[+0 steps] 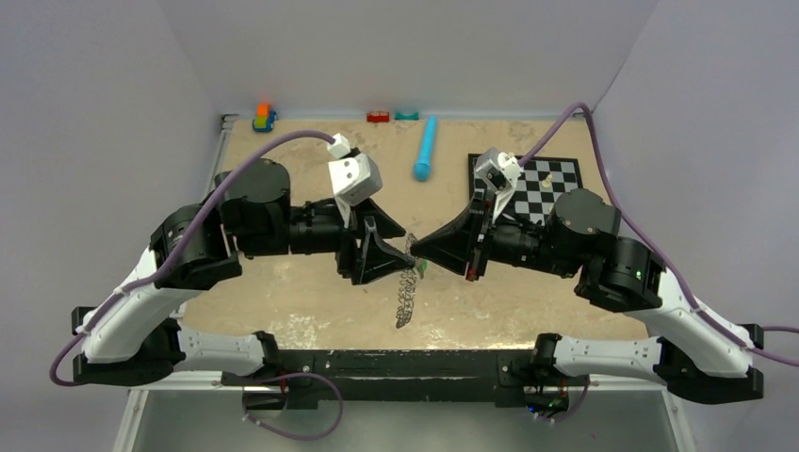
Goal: Remove the keys from the keyring
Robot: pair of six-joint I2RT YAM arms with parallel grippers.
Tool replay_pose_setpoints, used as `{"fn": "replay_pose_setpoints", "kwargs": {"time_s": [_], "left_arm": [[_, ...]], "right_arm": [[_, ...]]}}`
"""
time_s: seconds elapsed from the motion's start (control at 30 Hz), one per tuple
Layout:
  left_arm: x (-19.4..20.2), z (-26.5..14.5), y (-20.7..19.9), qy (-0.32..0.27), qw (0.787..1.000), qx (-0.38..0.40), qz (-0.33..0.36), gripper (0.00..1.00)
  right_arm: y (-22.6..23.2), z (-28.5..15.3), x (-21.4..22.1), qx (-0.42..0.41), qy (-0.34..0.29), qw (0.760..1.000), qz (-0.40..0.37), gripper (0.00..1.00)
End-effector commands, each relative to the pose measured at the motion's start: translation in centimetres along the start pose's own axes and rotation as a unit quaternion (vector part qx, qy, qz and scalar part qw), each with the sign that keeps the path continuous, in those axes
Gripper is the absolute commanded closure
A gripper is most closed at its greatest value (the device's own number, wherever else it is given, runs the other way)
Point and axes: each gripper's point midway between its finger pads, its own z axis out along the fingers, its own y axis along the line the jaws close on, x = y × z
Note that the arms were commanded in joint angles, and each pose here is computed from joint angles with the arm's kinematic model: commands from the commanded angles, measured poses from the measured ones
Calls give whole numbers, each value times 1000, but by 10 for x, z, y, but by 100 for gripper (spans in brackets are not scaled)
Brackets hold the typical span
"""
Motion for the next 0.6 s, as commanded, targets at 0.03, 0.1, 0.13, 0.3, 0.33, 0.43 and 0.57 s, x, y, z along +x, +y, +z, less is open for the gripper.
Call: {"fn": "replay_pose_setpoints", "kwargs": {"time_s": [0.03, 0.1, 0.13, 0.3, 0.33, 0.43, 0.57], "left_arm": [[-14, -33, 7, -58, 998, -37, 11, 48], [-10, -38, 12, -69, 996, -51, 9, 54], [-7, -39, 14, -72, 996, -54, 6, 58], [-1, -22, 8, -110, 994, -20, -16, 63], [-1, -18, 7, -117, 993, -11, -18, 64], [-5, -9, 1, -139, 990, 14, -12, 67], [-12, -9, -13, -180, 982, 59, 11, 67]], "right_arm": [[13, -11, -23, -19, -43, 999, -1, 100], [14, -13, -25, -21, -46, 999, -2, 100], [16, -16, -28, -23, -51, 998, -2, 100], [21, -18, -37, -32, -66, 997, -3, 100], [21, -17, -38, -31, -67, 997, -4, 100], [22, -17, -42, -32, -71, 997, -5, 100], [27, -18, -48, -40, -78, 996, -4, 100]]}}
